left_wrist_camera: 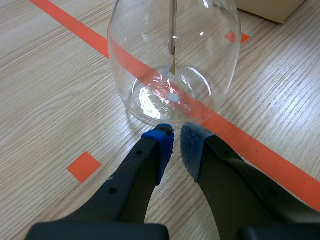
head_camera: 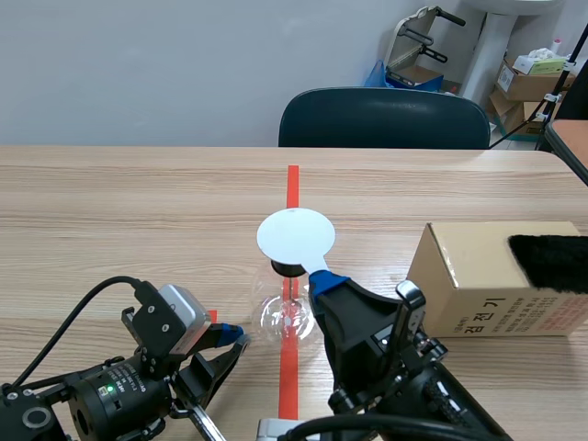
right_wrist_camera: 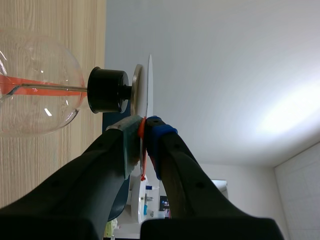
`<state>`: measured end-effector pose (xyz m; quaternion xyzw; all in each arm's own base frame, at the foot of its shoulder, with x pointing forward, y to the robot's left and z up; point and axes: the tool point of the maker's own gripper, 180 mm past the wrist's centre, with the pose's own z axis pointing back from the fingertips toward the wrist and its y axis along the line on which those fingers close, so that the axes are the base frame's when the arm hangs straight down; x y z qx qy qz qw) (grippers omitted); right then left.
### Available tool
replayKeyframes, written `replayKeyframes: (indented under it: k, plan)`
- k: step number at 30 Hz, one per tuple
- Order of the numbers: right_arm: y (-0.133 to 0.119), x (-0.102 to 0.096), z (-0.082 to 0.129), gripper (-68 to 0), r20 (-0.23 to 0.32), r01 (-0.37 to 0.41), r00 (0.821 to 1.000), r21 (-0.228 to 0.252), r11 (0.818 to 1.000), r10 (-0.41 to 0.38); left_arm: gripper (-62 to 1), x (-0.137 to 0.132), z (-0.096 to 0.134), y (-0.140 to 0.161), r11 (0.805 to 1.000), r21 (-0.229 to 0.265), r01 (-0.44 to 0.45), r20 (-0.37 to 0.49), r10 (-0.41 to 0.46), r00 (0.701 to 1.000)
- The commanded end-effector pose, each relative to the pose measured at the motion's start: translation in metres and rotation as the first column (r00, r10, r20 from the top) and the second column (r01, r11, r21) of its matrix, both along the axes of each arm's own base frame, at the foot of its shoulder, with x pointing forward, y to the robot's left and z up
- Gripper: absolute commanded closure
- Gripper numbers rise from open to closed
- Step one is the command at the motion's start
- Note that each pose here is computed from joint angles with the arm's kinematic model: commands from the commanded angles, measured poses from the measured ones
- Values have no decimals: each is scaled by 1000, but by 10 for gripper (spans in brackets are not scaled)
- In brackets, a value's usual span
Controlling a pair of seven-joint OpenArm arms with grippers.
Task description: Do the electroscope experiment
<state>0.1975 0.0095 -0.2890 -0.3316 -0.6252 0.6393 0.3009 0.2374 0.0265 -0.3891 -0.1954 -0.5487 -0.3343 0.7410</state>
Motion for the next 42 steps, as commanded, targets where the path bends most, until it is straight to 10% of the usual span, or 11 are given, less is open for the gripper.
replayKeyframes:
  k: [1, 24, 34, 42]
  plan:
    - [1, 3, 11, -9, 35, -4, 999, 14, 1000, 4, -85, -1, 4, -4, 1000, -21, 5, 7, -5, 1000]
    - [-1, 5, 12, -8, 36, 11, 999, 15, 1000, -12, -85, -1, 4, -4, 1000, -21, 5, 7, -5, 1000]
    - [-26, 19, 13, -9, 39, 167, 985, 25, 986, -168, -85, -1, 4, -4, 1000, -21, 5, 6, -5, 1000]
    - [-55, 31, 15, -9, 40, 339, 939, 38, 940, -341, -85, 0, 4, -3, 1000, -30, -6, -1, 6, 1000]
